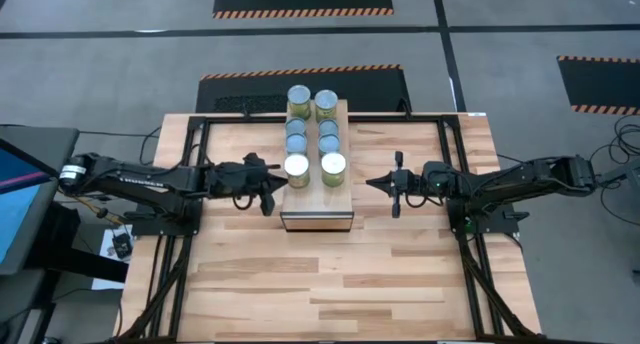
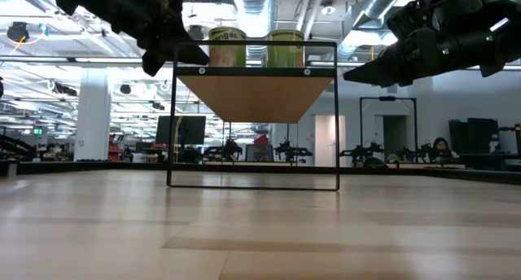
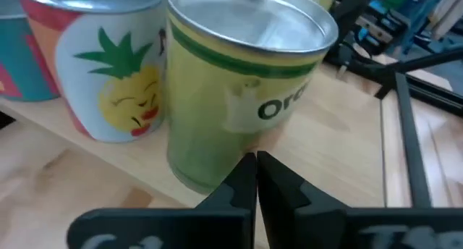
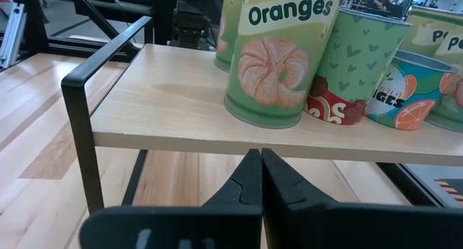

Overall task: Pick and place cans onto a shelf
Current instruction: Put the large canned oranges aligned with the other large canned oranges on the shelf, then return to Home Position

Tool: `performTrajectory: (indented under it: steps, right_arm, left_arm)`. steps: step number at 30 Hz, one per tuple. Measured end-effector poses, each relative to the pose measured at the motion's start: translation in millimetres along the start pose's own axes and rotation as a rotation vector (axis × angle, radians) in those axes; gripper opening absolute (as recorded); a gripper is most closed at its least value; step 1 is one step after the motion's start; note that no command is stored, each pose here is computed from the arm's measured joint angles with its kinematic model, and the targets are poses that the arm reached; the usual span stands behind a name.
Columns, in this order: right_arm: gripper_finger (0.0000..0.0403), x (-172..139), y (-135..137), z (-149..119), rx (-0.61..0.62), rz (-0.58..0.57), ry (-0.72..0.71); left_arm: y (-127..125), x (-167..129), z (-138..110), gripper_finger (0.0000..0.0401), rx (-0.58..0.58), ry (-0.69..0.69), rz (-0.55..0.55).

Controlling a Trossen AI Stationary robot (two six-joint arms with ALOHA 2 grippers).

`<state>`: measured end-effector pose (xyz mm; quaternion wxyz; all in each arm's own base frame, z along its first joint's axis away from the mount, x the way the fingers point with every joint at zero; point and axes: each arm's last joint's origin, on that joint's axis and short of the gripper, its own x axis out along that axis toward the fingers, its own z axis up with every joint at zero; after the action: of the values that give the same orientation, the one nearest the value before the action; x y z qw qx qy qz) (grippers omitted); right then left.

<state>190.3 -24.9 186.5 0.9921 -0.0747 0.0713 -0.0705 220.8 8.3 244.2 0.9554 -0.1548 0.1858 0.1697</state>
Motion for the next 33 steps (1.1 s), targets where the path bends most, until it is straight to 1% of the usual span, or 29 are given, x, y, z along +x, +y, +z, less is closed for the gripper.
performTrajectory:
  steps: [4,9,12,16,20,23,26,29,33]
  right_arm:
    - [0.001,0.0,0.0,-0.1,0.0,0.0,0.001]
    - [0.001,0.0,0.0,-0.3,0.0,0.0,0.003]
    - [0.001,0.0,0.0,-0.3,0.0,0.0,0.003]
    - [0.001,0.0,0.0,-0.3,0.0,0.001,0.003]
    - [0.001,0.0,-0.6,-0.4,0.027,-0.002,0.004]
    - [0.001,-0.2,-5.3,-0.4,0.067,0.006,-0.004]
    - [0.0008,-2.0,-12.9,0.5,0.111,0.062,-0.024]
    - [0.0005,-4.9,-22.0,1.1,0.117,0.101,-0.04]
    - [0.0006,-12.7,-37.1,4.6,0.102,0.107,-0.08]
  left_arm:
    - [2.1,4.4,1.3,0.0001,0.011,-0.013,0.009]
    - [6.6,13.0,-1.6,0.0001,0.012,0.017,0.023]
    - [6.3,12.8,-1.3,0.0001,0.04,0.019,0.019]
    - [4.4,-0.3,5.9,0.0001,0.089,-0.012,-0.003]
    - [7.6,-17.5,4.4,0.0001,0.188,-0.047,-0.036]
    - [17.0,-25.5,-2.6,0.0,0.253,-0.081,-0.041]
    - [30.2,-31.7,-10.2,0.0,0.278,-0.126,-0.078]
    - [44.2,-38.1,-17.9,0.0,0.286,-0.154,-0.098]
    - [57.6,-50.1,-23.9,0.0,0.306,-0.206,-0.09]
